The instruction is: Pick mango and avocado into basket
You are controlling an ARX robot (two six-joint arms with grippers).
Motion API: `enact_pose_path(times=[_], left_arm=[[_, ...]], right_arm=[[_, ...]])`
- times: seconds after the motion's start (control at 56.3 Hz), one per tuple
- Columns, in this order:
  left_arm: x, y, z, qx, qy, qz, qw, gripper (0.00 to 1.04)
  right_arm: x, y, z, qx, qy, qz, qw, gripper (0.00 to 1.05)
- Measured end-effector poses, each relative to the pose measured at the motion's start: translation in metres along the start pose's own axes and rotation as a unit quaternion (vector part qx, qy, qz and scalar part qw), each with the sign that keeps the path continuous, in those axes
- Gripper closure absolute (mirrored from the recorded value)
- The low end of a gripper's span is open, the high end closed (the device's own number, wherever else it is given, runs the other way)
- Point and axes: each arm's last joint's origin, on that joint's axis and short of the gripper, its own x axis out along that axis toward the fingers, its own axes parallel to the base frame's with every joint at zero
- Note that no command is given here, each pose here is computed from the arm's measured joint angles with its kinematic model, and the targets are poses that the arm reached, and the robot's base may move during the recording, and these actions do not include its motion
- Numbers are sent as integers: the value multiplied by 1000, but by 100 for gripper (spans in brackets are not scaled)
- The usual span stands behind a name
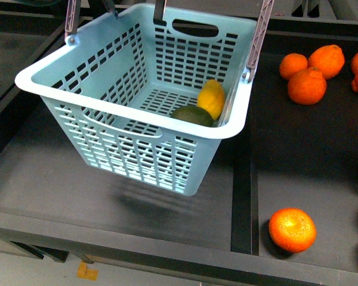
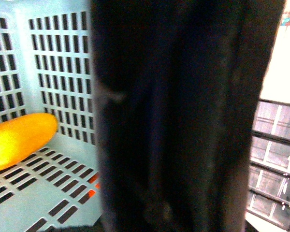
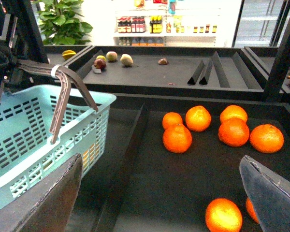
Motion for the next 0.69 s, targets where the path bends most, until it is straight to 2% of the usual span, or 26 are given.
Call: enact_pose_path(times=[0.124,0.284,0.55,0.639,0.692], left_arm=[[12,10,3,-1,3,-6,1000,92],[19,38,2,2,17,20,1000,92],[4,63,2,-14,14,34,999,92],[-4,68,4,-30,8,44,999,76],[-9,73,6,-42,-1,44,998,62]], right_arm=[[0,0,0,0,0,0,1000,9],[0,0,0,0,0,0,1000,9],[0,0,0,0,0,0,1000,9],[0,0,0,0,0,0,1000,9],[0,0,0,0,0,0,1000,9]])
